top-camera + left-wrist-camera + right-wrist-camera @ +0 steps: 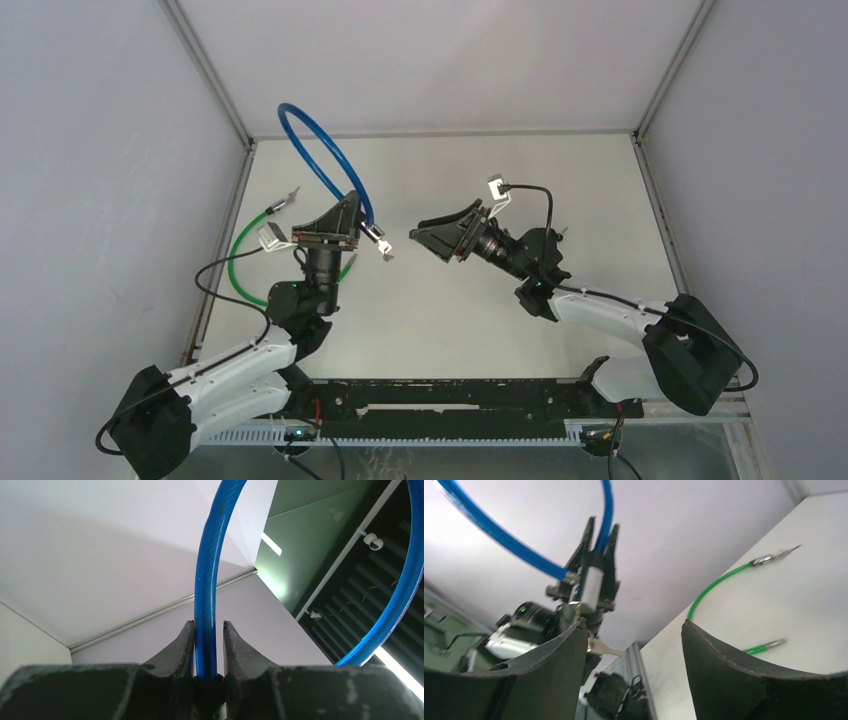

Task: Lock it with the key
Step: Lock the lock.

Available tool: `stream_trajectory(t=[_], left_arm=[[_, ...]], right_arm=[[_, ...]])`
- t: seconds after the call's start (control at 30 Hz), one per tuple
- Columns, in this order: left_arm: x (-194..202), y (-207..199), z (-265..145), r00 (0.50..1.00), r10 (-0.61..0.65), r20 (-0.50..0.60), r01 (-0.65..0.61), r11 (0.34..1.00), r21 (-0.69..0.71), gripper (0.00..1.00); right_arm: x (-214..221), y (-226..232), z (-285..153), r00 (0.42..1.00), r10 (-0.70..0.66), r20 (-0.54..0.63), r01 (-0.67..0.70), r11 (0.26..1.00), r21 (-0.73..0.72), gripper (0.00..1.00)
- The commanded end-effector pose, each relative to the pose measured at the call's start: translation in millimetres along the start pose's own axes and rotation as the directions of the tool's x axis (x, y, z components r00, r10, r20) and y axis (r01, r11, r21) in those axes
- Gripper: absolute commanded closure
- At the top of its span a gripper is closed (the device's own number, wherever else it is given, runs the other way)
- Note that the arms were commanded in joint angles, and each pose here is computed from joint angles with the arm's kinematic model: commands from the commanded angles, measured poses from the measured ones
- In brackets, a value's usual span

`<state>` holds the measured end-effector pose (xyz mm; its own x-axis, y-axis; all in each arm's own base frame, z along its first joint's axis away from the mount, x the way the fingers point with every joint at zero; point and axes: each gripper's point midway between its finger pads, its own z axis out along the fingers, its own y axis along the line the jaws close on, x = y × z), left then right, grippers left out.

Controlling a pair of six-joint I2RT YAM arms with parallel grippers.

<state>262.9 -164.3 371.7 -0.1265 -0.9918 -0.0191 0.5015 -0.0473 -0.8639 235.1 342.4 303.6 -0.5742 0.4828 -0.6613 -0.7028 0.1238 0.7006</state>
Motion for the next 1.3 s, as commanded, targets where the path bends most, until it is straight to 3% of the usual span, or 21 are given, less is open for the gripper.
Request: stream_trajectory(t=[0.0,0.37,0.67,1.0,1.17,1.27], left_arm=[[-14,-21,0,0.997,-0.044,0.062,0.041,0.998,0.046,1.00],[-16,-15,0,0.997,-0.017,0.080,0.015,1.000,0.025,1.00],[-14,-22,-2,0.997,-0.055,0.060,0.051,0.996,0.070,1.00],[-21,-38,-4,0.997,-0.043,0.066,0.038,0.997,0.071,1.00],[-18,-32,-2,0.996,0.082,0.032,-0.082,0.997,-0.005,1.00],[-16,-34,-2,0.996,0.086,0.026,-0.086,0.996,0.002,1.00]], right_arm=[[-22,-9,7,0.985,-0.104,0.137,0.101,0.995,0.025,0.25],[-10,21,5,0.982,-0.164,0.095,0.171,0.983,-0.066,0.31],[-5,35,6,0.963,-0.267,-0.031,0.264,0.961,-0.084,0.30],[-10,24,13,0.940,-0.340,0.026,0.339,0.940,0.043,0.27],[-19,34,11,0.956,-0.286,0.067,0.283,0.958,0.045,0.27],[-19,44,12,0.971,-0.228,0.077,0.227,0.974,0.015,0.27]])
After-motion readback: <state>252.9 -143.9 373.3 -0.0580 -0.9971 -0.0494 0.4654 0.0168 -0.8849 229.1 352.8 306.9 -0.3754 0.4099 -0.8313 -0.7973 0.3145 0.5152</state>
